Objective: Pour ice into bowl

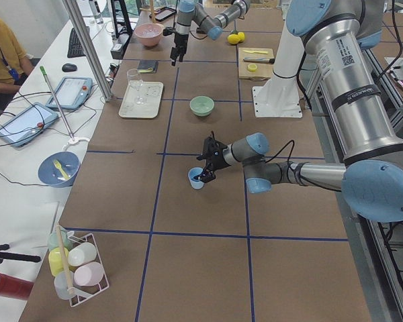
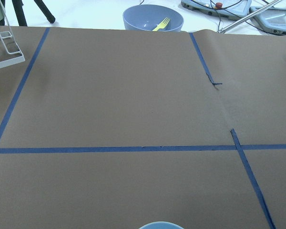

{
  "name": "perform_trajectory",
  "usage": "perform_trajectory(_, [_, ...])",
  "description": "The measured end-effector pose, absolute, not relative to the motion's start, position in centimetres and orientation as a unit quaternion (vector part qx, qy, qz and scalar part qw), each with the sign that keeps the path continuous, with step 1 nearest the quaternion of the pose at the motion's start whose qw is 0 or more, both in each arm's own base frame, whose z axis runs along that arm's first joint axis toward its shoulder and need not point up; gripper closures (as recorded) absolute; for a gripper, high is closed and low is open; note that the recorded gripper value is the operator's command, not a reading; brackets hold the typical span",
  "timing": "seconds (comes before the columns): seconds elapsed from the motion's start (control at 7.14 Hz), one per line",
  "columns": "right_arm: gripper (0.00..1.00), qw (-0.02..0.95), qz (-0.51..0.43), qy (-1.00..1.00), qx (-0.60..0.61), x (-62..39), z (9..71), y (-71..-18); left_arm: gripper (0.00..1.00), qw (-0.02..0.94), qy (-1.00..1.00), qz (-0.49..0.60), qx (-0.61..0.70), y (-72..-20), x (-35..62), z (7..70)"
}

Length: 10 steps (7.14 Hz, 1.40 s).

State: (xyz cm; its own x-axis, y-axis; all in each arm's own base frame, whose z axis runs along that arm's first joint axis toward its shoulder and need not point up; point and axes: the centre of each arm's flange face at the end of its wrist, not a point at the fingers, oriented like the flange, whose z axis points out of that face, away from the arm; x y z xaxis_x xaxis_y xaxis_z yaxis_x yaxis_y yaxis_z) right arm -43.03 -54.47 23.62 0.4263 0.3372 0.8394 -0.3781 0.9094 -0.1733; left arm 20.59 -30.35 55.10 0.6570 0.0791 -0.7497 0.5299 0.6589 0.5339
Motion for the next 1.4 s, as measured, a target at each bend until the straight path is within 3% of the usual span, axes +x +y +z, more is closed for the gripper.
perform_trajectory(0.7, [0.0, 0.853, 0.195, -0.484, 0.031, -41.4, 25.4, -55.2, 0.0, 0.805, 0.347, -0.154, 0.455, -25.3, 26.4, 60.2])
perform_trajectory(1.4, [0.0, 0.855, 0.186, -0.483, 0.019, -39.9, 26.7, -55.7, 0.03, 0.777, 0.322, -0.186, 0.508, -26.1, 32.4, 63.0])
